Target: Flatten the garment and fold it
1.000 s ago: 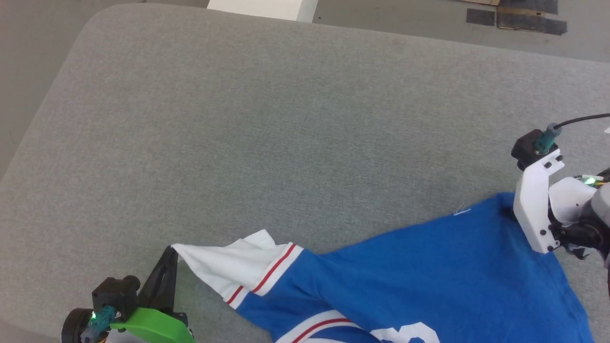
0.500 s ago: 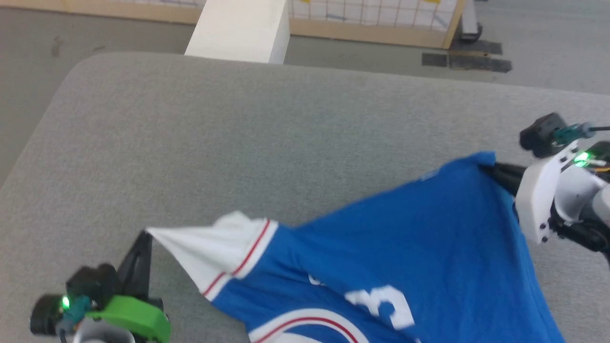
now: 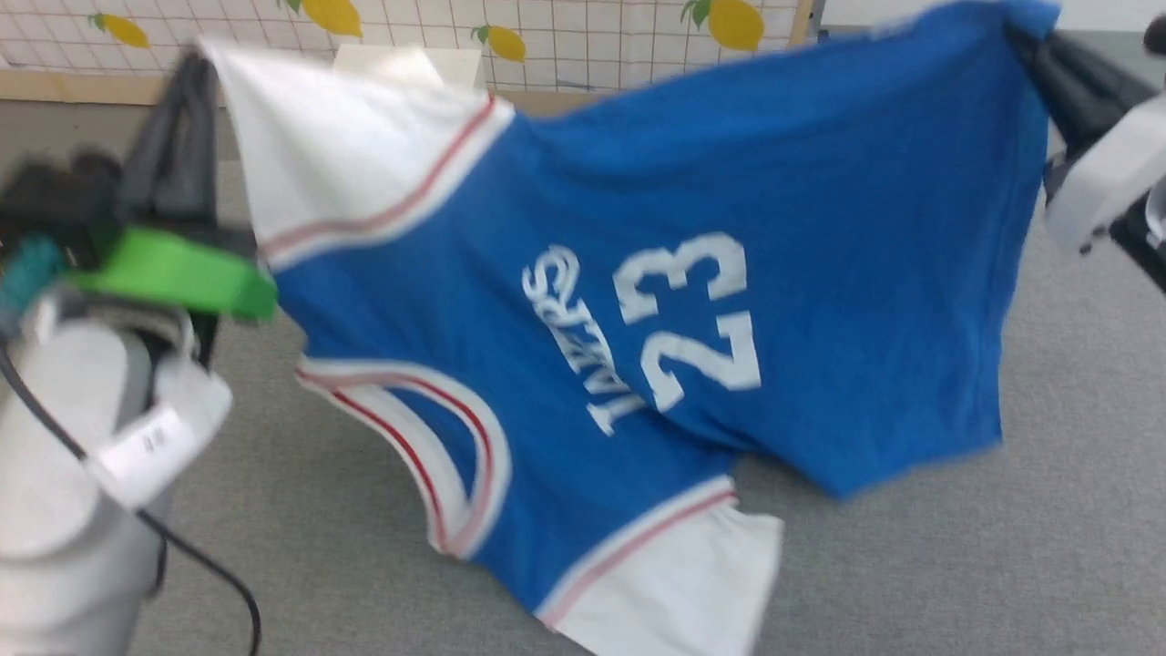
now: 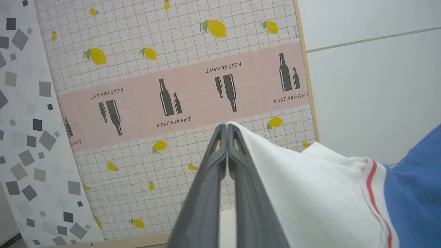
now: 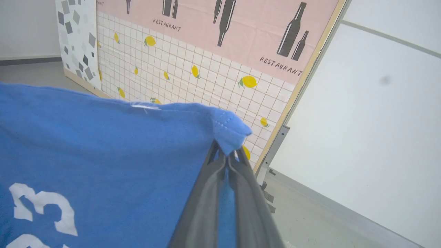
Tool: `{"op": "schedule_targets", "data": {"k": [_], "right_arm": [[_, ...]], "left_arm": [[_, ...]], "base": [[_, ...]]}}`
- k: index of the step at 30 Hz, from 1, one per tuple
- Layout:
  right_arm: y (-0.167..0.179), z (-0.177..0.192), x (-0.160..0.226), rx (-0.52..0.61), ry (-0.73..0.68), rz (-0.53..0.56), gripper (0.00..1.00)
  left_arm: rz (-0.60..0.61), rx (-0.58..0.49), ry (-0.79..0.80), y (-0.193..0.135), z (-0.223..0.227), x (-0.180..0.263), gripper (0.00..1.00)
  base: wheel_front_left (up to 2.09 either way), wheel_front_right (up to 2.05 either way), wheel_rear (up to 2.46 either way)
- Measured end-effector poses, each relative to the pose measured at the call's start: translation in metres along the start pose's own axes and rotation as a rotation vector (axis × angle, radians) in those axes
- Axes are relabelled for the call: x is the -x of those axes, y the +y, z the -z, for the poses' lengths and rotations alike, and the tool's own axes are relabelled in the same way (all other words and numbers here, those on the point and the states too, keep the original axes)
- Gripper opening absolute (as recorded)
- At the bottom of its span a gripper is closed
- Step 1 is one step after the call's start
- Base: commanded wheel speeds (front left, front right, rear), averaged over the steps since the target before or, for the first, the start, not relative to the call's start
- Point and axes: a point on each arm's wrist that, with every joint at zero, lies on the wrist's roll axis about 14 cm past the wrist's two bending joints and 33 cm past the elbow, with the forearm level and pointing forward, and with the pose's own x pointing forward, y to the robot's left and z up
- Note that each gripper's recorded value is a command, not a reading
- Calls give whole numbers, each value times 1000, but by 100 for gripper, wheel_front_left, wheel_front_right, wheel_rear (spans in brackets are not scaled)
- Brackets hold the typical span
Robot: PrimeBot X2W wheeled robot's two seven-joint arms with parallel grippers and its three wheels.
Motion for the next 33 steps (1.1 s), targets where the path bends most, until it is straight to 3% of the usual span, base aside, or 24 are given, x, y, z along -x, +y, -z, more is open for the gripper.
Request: {"op": "schedule_targets", "data": {"k": [8, 16, 22, 27, 33], "right_arm": [[-30, -58, -37, 37, -148, 85, 0], [-69, -105, -87, 124, -269, 178, 0], [-89, -103, -124, 201, -275, 217, 0], [-109, -91, -149, 201, -284, 259, 0], [-104, -17, -184, 175, -181, 229, 0]], "left_arm": [[43, -60, -203, 3, -65, -95, 0], [45, -100, -350, 7, -96, -180, 0], [38, -116, -426, 11, -100, -226, 0], [38, -109, -402, 11, -63, -252, 0], [31, -83, -292, 10, 15, -267, 0]], "base": [[0, 0, 0], [0, 0, 0], [0, 0, 0], [0, 0, 0], [0, 0, 0]]}}
